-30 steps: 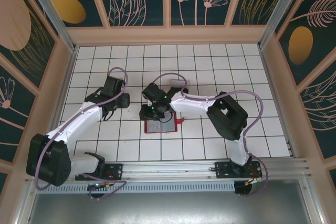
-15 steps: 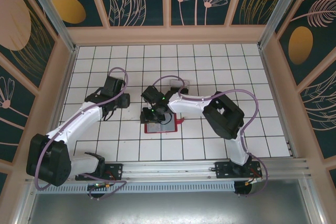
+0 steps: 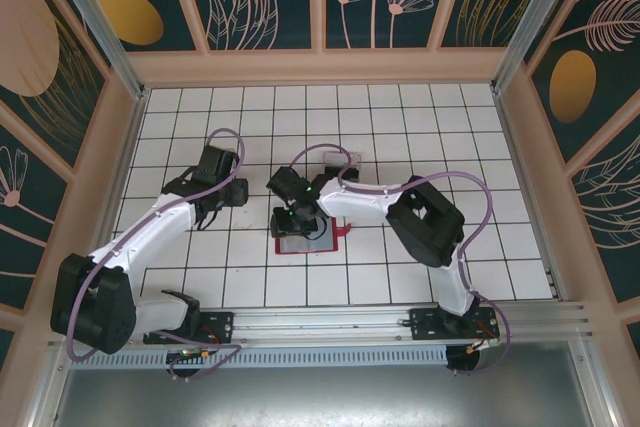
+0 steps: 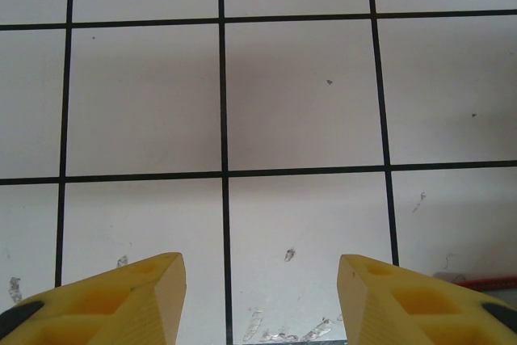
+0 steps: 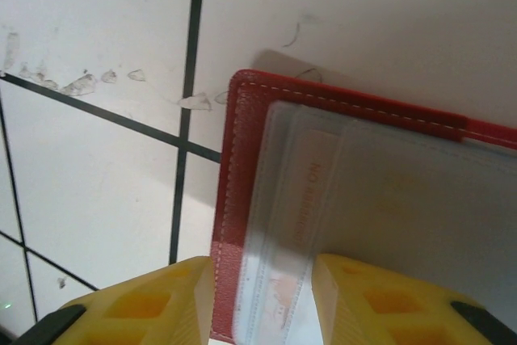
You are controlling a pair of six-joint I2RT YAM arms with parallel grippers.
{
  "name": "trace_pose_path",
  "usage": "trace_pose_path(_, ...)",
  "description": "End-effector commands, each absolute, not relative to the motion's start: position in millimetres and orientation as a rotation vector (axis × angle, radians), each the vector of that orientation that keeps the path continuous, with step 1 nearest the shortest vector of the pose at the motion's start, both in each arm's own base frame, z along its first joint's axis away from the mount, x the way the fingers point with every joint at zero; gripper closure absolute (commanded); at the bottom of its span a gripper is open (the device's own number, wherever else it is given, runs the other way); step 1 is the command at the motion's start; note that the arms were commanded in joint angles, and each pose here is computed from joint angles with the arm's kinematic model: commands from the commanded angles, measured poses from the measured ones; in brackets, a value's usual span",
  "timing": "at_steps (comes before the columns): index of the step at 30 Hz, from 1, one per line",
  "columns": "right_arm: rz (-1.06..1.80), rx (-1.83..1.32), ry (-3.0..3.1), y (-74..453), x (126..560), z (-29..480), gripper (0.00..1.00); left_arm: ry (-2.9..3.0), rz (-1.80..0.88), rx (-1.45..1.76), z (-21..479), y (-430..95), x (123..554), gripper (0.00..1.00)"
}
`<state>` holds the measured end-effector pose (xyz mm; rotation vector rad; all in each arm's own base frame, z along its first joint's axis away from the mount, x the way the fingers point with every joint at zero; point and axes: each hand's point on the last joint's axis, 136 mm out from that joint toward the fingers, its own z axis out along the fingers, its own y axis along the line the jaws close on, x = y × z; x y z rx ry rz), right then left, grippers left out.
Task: Take the credit cards out of the card holder
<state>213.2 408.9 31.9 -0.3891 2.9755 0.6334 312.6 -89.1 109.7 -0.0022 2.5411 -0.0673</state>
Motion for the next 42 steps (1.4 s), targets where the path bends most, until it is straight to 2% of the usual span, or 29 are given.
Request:
trace_pose_path(1,0.367,-0.342,3.02,378.3,208.8,20.8,0.6,2.556,-0.078,0.026,108.5,-90.9,313.4,0.47)
trace_pose_path(21,0.02,-0.292,2.931,348.6,220.3,43.9,0.47,2.589,-0.154,0.045,100.2,-101.6,309.4,0.46)
trace_pose_path(34,-0.146,-0.285,2.888,325.0,224.9,49.0,0.45,2.629,-0.231,0.048,91.8,-112.5,307.0,0.46)
trace_pose_path(42,-0.197,-0.267,2.882,306.9,225.6,48.7,0.45,2.699,-0.306,0.141,77.5,-147.5,297.8,0.47)
